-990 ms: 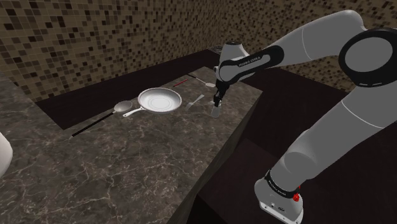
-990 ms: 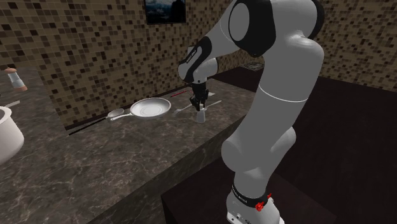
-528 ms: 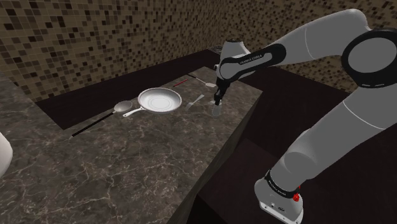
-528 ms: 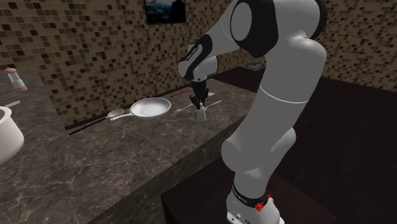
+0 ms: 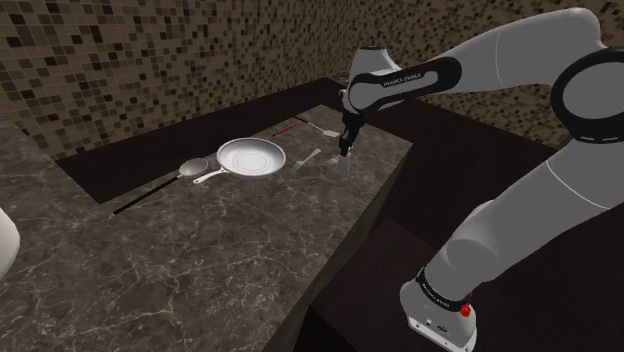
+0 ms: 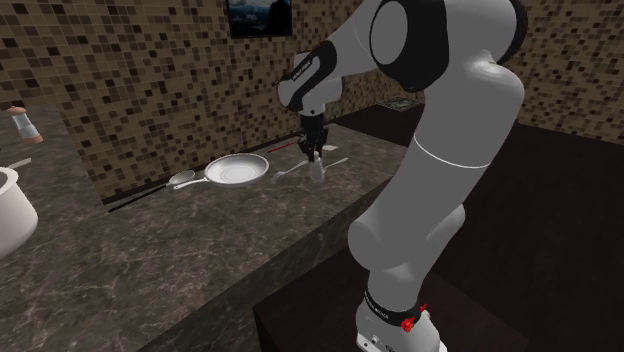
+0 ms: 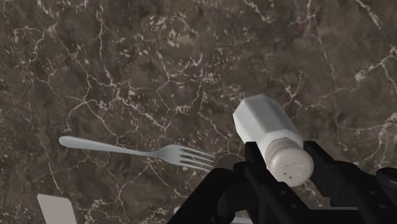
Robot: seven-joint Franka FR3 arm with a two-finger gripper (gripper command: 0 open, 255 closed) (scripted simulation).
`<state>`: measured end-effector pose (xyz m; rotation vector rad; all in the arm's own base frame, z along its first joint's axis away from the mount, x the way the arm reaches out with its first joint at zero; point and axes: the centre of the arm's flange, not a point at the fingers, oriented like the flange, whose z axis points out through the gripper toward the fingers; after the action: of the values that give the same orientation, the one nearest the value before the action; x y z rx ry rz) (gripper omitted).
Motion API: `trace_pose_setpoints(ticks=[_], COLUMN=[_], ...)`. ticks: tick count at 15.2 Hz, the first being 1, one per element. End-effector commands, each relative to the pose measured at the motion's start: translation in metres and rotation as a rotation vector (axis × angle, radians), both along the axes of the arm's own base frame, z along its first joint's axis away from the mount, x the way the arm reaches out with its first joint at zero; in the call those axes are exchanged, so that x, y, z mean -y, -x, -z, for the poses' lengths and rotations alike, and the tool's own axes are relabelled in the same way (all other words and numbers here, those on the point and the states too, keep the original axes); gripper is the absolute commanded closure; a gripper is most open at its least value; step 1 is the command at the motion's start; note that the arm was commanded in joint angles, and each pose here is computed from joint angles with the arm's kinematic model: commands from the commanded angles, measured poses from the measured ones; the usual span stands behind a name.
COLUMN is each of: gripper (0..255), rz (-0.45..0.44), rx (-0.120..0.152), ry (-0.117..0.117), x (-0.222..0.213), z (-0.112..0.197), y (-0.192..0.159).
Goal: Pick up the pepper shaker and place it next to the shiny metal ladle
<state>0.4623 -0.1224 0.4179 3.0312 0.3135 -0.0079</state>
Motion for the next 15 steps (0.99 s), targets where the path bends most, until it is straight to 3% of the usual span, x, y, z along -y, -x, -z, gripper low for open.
trace_pose_setpoints(ticks=[1,15], gripper=[255,255], rz=[0.0,0.0], rx=[0.0,0.0], ry=[0.0,0.0], x=[0.001,0.001], z=[-0.011,-0.085], y=[0.001,0.001])
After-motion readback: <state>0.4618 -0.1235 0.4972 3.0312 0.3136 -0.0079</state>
